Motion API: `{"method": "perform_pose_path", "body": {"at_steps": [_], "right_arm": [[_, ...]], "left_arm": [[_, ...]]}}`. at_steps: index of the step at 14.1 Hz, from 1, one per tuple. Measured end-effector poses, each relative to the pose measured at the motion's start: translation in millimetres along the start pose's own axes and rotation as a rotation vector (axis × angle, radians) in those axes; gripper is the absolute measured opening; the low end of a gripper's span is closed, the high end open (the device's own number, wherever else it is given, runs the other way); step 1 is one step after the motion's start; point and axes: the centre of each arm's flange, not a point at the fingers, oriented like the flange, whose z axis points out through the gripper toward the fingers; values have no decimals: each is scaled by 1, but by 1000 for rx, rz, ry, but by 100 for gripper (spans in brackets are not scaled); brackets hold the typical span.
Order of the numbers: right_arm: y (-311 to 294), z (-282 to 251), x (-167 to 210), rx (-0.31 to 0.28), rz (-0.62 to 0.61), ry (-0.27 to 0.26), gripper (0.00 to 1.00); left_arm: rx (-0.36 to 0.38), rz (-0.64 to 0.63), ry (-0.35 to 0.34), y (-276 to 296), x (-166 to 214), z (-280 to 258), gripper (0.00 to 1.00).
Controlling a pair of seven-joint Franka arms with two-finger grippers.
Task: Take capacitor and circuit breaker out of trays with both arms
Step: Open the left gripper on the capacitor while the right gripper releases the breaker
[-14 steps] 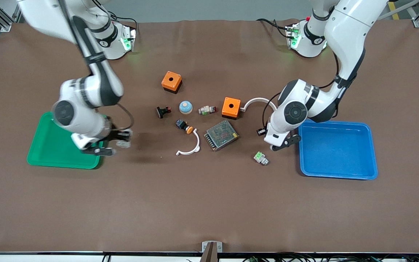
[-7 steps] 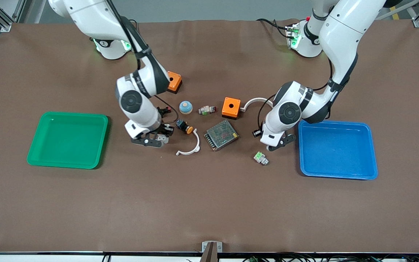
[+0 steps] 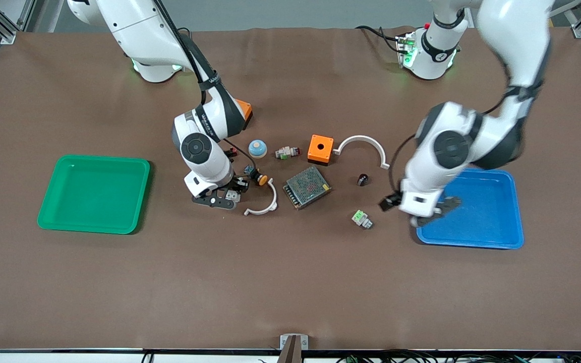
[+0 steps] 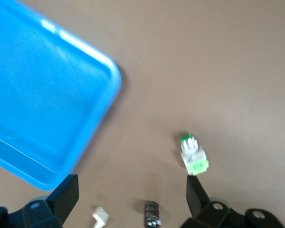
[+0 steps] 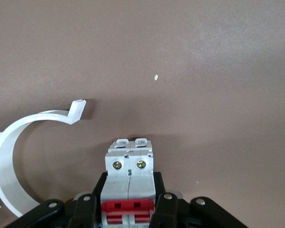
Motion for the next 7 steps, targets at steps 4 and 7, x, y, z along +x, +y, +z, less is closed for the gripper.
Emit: {"method": "perform_pose_path", "body": {"at_steps": [4,7], "right_arm": [[-2,1,2,-4,43,5,40],[-5,-3,12,0,46,21,44]], "left_arm": [[10,92,43,-50,50,-107,100],[31,217,63,-93,62,-171,100]]}}
